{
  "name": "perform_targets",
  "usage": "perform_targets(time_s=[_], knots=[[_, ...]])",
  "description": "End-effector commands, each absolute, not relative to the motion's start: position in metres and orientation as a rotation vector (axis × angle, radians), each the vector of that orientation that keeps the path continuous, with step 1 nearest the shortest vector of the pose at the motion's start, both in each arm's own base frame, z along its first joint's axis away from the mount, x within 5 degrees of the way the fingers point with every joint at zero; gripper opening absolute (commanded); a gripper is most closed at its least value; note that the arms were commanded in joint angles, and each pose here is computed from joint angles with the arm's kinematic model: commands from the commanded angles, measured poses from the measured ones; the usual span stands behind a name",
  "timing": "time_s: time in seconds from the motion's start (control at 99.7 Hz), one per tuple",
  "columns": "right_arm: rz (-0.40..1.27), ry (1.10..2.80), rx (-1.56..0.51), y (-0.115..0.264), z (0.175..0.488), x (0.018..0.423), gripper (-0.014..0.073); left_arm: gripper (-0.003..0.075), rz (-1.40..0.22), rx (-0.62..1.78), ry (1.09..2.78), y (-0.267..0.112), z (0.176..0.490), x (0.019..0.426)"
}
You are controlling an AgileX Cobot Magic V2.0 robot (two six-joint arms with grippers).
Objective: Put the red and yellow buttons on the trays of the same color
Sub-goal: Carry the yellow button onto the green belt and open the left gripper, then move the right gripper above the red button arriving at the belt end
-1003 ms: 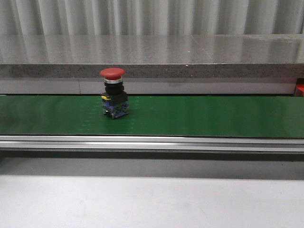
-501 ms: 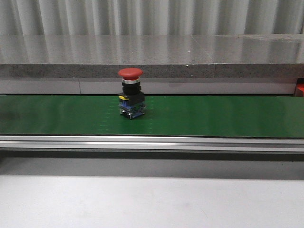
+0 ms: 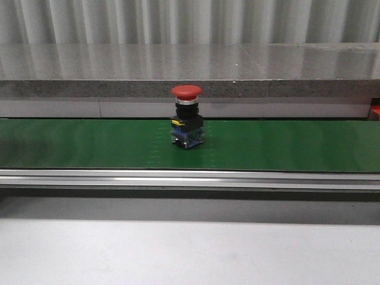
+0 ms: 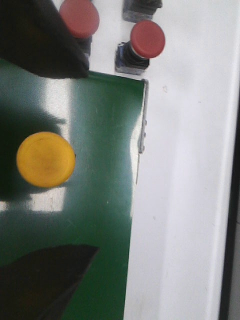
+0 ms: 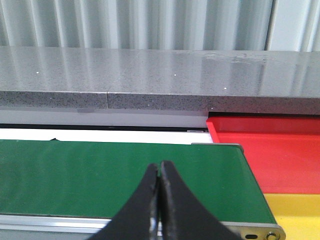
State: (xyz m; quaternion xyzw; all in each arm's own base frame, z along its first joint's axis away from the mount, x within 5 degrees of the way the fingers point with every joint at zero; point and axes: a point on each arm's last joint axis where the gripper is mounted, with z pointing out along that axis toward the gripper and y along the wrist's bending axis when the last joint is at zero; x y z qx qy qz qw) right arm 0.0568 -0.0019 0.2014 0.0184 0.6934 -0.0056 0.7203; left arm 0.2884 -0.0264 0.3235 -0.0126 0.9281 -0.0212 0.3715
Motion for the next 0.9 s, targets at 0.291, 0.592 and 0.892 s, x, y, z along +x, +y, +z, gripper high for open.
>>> perform_targets(time_s=[0.291,0.592,0.892], knots=[[-0.03,1.387,0.029,-0.002,0.218,0.053,-0.0066,0.0617,-0.169,0.06,1.993,-0.03,0.34,0.166],[-0.021,1.323,0.034,-0.002,0.225,0.052,-0.0066,0.0325,-0.193,0.054,1.838,-0.018,0.311,0.103],[0.064,1.396,0.111,-0.002,0.273,0.046,-0.0066,-0.0019,-0.172,0.069,1.769,-0.015,0.317,0.091]])
